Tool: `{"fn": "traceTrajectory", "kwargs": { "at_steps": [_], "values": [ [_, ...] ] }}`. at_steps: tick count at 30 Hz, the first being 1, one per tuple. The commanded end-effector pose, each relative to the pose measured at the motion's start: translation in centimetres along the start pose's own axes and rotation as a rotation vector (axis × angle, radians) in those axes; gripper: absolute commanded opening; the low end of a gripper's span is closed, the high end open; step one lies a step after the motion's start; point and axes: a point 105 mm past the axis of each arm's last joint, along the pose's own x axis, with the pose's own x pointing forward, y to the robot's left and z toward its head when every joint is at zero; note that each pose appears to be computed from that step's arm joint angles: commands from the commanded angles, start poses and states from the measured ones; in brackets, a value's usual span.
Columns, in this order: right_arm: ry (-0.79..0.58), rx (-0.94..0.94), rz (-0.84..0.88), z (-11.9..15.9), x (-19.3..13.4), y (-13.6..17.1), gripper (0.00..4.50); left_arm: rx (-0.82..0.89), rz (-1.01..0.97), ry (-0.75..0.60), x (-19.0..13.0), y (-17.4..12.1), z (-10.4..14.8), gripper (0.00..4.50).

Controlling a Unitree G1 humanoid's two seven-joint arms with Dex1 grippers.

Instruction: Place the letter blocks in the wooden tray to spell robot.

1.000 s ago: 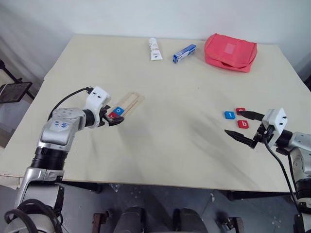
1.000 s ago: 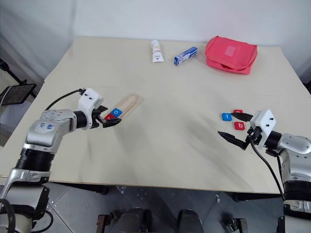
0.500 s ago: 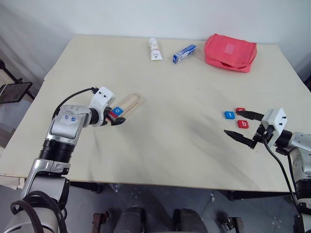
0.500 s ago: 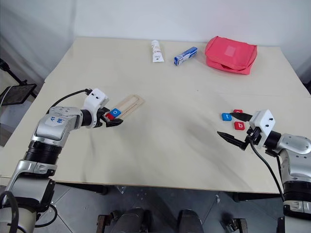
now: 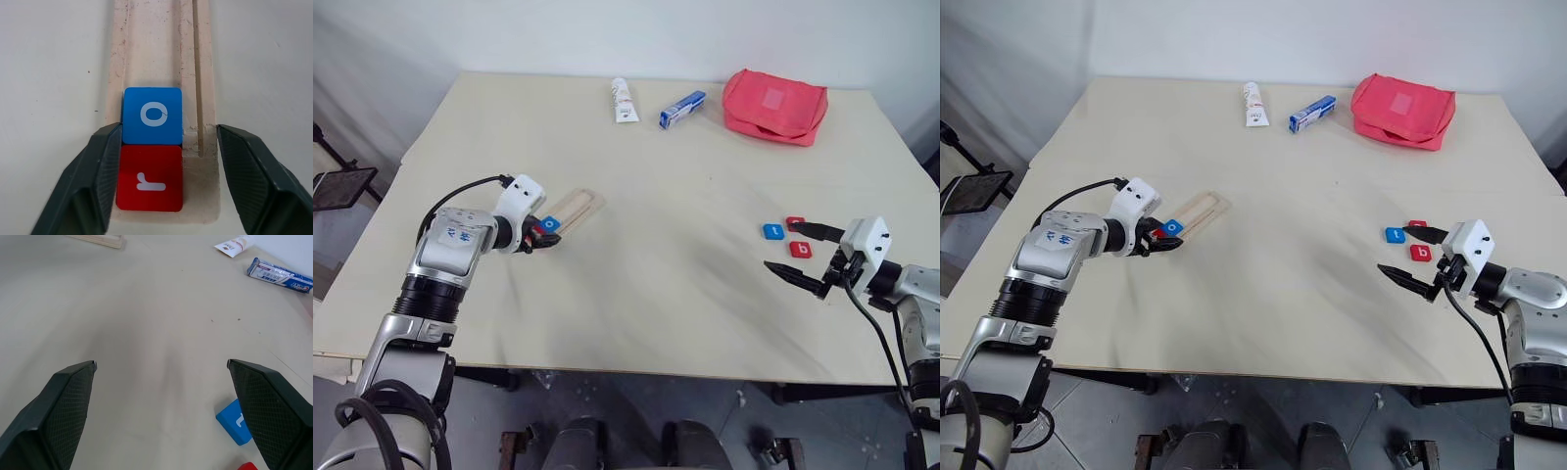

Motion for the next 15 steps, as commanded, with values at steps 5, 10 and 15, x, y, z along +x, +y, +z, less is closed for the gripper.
{"fn": "traceTrajectory", "kwargs": {
  "at_steps": [5, 10, 15],
  "values": [
    [0.009, -0.040, -0.008, 0.9, -0.6, -0.7, 4.50, 0.055, -0.075, 0.203, 0.6, -0.7, -3.9, 2.68],
    [0.011, -0.039, -0.008, 0.9, -0.5, -0.7, 4.50, 0.047, -0.057, 0.152, 0.7, -0.7, -2.9, 2.68],
    [0.013, -0.039, -0.009, 0.9, -0.4, -0.7, 4.50, 0.070, -0.078, 0.125, 0.3, -1.2, -1.5, 2.68]
  ]
}}
